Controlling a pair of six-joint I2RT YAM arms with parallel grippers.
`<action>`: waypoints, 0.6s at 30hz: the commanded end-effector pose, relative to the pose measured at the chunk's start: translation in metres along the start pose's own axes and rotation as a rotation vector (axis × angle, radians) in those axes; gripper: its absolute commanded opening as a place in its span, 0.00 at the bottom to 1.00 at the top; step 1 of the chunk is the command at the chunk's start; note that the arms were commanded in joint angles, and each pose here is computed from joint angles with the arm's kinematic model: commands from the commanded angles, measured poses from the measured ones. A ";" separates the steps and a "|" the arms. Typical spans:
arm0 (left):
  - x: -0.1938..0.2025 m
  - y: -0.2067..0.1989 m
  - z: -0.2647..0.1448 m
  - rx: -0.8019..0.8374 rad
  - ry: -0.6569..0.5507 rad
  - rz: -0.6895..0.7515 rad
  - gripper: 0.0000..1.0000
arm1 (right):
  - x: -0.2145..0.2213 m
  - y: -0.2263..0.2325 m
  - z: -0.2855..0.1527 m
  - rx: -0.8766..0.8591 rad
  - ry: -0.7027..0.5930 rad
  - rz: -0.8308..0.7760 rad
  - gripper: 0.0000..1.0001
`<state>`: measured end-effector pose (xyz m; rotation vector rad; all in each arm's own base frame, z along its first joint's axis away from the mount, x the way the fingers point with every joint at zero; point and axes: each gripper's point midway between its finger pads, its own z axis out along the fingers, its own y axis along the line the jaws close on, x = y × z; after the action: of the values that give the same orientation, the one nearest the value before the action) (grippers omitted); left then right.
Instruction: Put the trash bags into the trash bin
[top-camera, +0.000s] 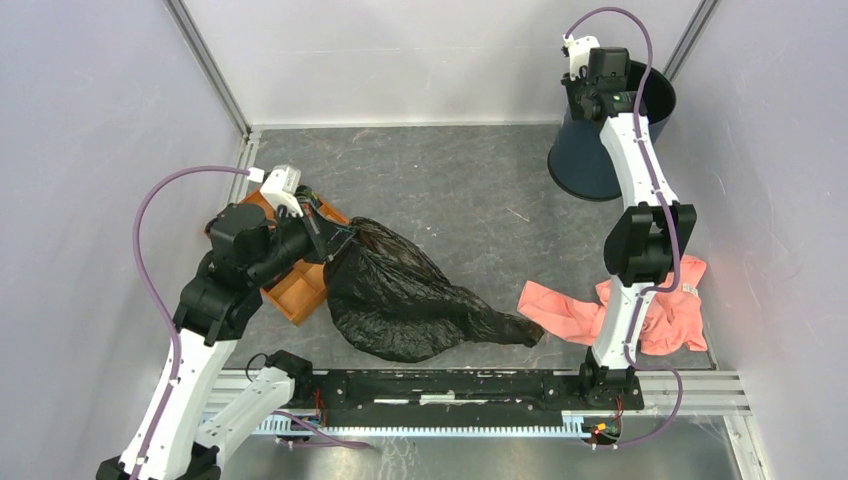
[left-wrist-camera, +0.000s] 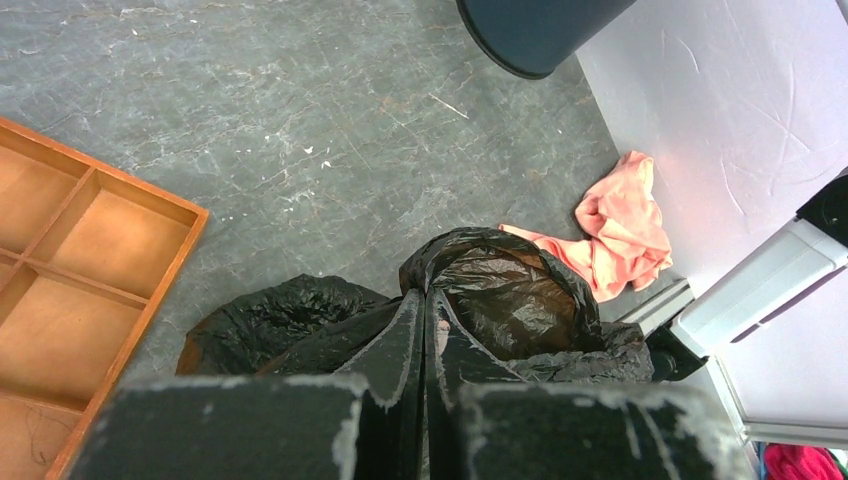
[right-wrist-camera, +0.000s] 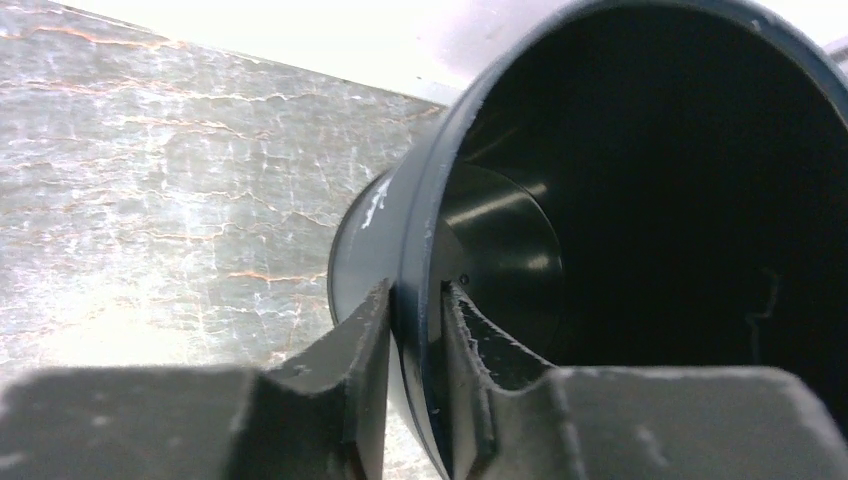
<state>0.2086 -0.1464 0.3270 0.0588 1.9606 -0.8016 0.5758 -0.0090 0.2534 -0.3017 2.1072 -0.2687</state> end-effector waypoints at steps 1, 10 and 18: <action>-0.017 -0.010 -0.011 0.011 -0.059 -0.027 0.02 | -0.026 0.005 -0.011 -0.056 -0.078 0.004 0.18; -0.033 -0.015 -0.015 0.008 -0.095 0.004 0.02 | -0.026 0.069 -0.058 -0.230 -0.064 0.011 0.00; -0.042 -0.014 -0.025 -0.015 -0.132 0.025 0.02 | -0.010 0.164 -0.119 -0.400 -0.028 -0.011 0.00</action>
<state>0.2079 -0.1400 0.3523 0.0396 1.9046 -0.7816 0.5034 0.1115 0.2526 -0.4820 2.1376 0.0412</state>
